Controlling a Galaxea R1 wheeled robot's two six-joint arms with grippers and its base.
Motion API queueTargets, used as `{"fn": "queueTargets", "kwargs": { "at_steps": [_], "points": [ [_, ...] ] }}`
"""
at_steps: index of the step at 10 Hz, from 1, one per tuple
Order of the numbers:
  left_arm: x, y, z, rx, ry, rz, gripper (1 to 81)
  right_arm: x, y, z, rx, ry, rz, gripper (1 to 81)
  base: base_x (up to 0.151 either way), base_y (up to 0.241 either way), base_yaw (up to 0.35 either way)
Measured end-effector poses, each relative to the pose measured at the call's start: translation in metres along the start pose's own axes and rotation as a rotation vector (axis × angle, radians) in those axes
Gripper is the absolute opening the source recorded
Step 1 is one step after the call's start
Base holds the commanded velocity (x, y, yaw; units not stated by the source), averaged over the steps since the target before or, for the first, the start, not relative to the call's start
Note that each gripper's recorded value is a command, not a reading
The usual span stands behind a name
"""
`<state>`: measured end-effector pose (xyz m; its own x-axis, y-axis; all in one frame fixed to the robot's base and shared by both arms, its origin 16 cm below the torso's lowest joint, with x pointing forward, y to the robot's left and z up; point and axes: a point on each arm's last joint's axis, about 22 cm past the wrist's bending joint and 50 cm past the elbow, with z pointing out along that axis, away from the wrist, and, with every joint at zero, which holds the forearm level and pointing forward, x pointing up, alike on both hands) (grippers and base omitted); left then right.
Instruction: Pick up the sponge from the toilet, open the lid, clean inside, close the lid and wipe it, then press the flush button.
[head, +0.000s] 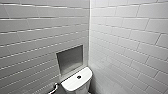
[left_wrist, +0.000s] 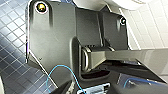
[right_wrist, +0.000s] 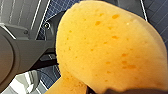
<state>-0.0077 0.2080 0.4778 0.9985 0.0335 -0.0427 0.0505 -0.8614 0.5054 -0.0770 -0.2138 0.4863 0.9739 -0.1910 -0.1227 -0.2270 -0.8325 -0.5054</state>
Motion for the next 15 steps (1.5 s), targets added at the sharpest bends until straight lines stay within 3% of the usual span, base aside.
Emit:
{"fn": "queueTargets", "kwargs": {
  "at_steps": [3,5,10,13,15],
  "points": [
    [0.042,0.011,-0.032,-0.058,0.042,0.032,81.1,0.004,-0.014,-0.008,0.042,0.006,0.005,1.0,0.000,0.000,0.000],
    [0.084,0.022,-0.062,-0.096,0.086,0.064,81.1,0.004,-0.014,-0.008,0.043,0.006,0.005,1.0,0.000,0.000,0.000],
    [0.204,0.080,-0.144,-0.194,0.180,0.171,81.1,0.004,-0.019,-0.008,0.053,0.006,0.005,1.0,0.000,0.000,0.000],
    [0.265,0.103,-0.192,-0.222,0.244,0.185,81.1,0.003,-0.028,-0.006,0.069,0.004,0.009,1.0,0.000,0.000,0.000],
    [0.297,0.127,-0.211,-0.267,0.256,0.169,81.1,-0.004,-0.030,-0.004,0.069,-0.019,0.026,1.0,0.000,0.000,0.000]
  ]
}}
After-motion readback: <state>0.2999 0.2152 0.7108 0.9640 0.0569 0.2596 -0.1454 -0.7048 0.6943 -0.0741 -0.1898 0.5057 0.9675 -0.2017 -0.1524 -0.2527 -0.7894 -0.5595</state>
